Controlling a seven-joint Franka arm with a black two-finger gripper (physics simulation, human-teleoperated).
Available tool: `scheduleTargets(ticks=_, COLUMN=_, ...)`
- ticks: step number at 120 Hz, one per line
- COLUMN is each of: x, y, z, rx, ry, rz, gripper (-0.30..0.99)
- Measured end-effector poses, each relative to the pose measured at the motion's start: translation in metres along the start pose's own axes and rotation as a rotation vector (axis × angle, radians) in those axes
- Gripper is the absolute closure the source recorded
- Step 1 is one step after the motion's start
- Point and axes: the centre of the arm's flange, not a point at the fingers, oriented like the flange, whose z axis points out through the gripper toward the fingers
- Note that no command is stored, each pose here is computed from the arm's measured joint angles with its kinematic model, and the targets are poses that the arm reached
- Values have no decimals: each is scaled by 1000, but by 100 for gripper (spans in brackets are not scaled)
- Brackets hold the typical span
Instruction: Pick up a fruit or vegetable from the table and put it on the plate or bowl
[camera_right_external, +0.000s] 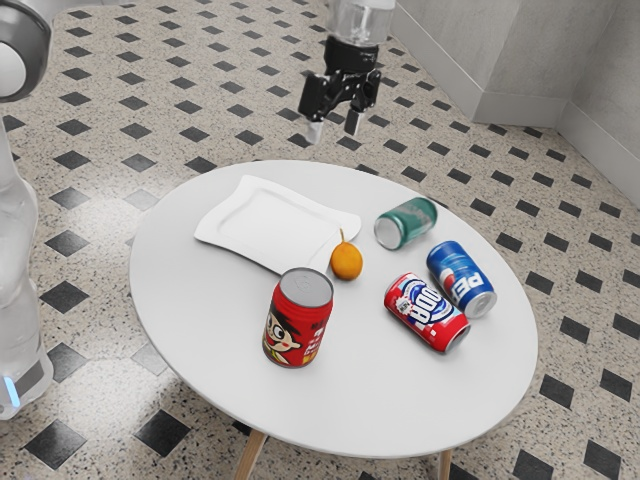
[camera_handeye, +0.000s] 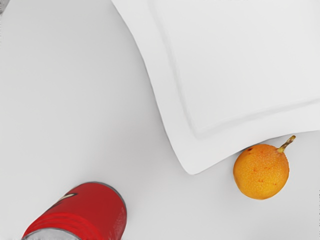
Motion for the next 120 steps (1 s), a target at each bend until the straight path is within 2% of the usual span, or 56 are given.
scheduleTargets(ticks=18, x=-1, y=-2, z=0, rx=1, ry=3, rz=-52, gripper=0)
scheduleTargets(ticks=33, x=-3, y=-11, z=-3, rx=10, ry=12, rz=-10, gripper=0)
scheduleTargets(ticks=47, x=-16, y=-26, z=-5, rx=24, ry=5, rz=158, gripper=0)
scheduleTargets(ticks=64, x=19, y=-1, z=-9, rx=21, ry=5, rz=314, gripper=0)
scheduleTargets(ticks=73, x=24, y=6, z=-5, rx=32, ry=11, rz=428, gripper=0)
scheduleTargets(ticks=97, x=18, y=26, z=23, rx=91, ry=31, rz=698, gripper=0)
scheduleTargets(ticks=120, x=-6, y=20, z=40, rx=100, ry=71, rz=945, gripper=0)
